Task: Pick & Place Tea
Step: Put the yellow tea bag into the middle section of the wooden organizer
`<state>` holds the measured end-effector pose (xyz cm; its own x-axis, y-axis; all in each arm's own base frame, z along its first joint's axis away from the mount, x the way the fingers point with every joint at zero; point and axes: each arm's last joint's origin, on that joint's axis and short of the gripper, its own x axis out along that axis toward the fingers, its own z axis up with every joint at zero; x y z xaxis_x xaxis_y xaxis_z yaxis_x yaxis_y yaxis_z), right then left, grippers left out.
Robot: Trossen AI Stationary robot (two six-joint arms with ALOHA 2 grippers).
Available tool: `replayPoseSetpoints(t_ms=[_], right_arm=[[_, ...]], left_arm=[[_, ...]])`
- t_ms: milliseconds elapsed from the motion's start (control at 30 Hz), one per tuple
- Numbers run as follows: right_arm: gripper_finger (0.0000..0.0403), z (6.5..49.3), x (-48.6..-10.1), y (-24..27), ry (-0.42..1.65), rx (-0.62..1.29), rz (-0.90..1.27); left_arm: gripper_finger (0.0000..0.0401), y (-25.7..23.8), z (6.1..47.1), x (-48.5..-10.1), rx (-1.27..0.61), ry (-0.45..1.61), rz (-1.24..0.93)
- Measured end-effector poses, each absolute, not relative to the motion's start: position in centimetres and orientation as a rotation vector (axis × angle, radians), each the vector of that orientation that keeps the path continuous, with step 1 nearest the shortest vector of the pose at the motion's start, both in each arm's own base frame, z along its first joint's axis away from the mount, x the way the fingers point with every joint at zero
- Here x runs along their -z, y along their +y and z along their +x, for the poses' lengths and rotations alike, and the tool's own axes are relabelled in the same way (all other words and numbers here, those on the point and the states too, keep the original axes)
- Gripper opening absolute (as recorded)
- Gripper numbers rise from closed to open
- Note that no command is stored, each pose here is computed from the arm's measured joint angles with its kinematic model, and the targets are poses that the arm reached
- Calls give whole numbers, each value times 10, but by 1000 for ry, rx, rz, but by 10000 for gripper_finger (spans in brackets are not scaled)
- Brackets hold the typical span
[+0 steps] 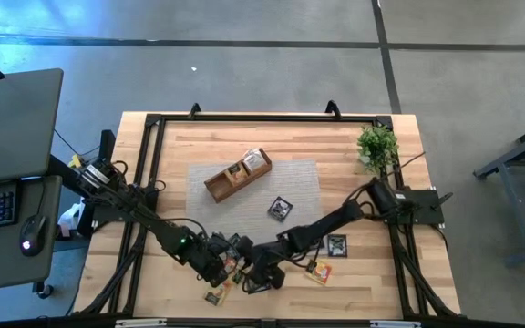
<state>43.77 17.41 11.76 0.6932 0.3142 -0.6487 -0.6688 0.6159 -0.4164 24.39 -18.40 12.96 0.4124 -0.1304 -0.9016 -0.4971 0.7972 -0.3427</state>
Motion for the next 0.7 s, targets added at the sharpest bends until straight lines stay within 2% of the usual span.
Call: replayPoseSetpoints(t_ms=[300,567,700], right_arm=[[109,447,-103,164,520,-648,-660],[109,450,-93,168,466,-634,-737],[91,452,-95,169,431,-620,-768]], left_arm=[[108,-181,245,-129,-292,1107,-623],[108,-181,244,-129,-300,1116,-642],[108,-181,245,-129,-299,1114,-644]])
